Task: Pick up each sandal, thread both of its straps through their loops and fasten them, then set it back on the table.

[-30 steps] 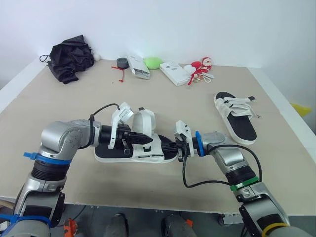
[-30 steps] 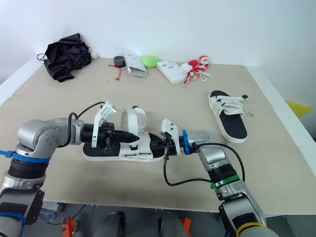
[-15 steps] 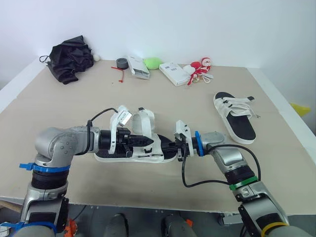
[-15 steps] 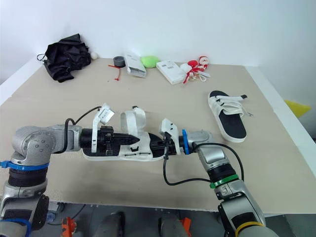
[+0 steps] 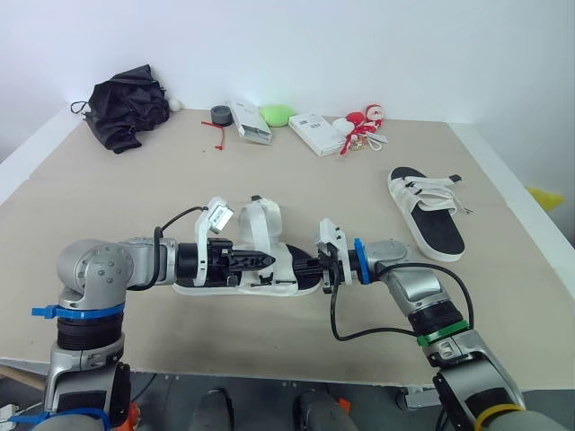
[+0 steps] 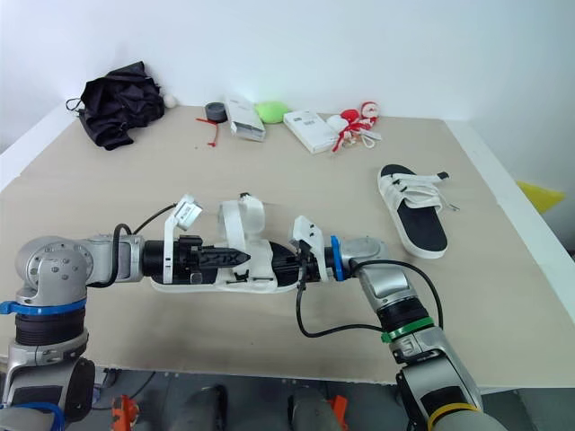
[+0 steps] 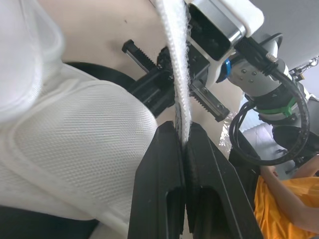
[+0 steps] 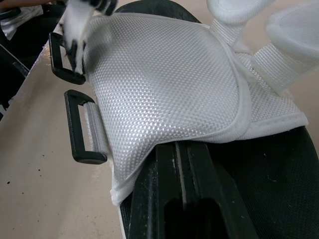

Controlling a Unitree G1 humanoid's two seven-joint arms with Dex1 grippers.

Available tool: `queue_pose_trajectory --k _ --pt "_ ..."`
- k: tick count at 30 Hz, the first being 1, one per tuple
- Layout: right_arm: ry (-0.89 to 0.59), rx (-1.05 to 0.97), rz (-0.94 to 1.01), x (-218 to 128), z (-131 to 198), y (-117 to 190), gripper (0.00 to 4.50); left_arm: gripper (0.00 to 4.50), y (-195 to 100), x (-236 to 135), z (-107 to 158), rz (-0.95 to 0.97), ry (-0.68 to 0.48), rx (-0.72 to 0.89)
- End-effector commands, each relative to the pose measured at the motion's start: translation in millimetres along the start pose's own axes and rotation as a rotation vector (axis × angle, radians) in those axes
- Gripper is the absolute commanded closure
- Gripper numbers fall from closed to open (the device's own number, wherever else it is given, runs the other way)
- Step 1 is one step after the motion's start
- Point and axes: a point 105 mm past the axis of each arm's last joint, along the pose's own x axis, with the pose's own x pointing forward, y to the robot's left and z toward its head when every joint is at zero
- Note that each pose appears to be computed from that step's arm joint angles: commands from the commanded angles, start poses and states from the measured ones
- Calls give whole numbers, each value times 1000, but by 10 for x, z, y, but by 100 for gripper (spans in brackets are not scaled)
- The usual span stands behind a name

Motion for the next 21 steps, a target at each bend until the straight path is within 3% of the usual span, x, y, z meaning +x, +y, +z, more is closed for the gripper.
queue_pose_trajectory --k 1,21 --pt "143 119 -3 49 -462 60 450 444 -70 -24 24 -18 -23 17" --pt "144 119 -1 56 -464 62 450 444 26 -63 -156 31 35 42"
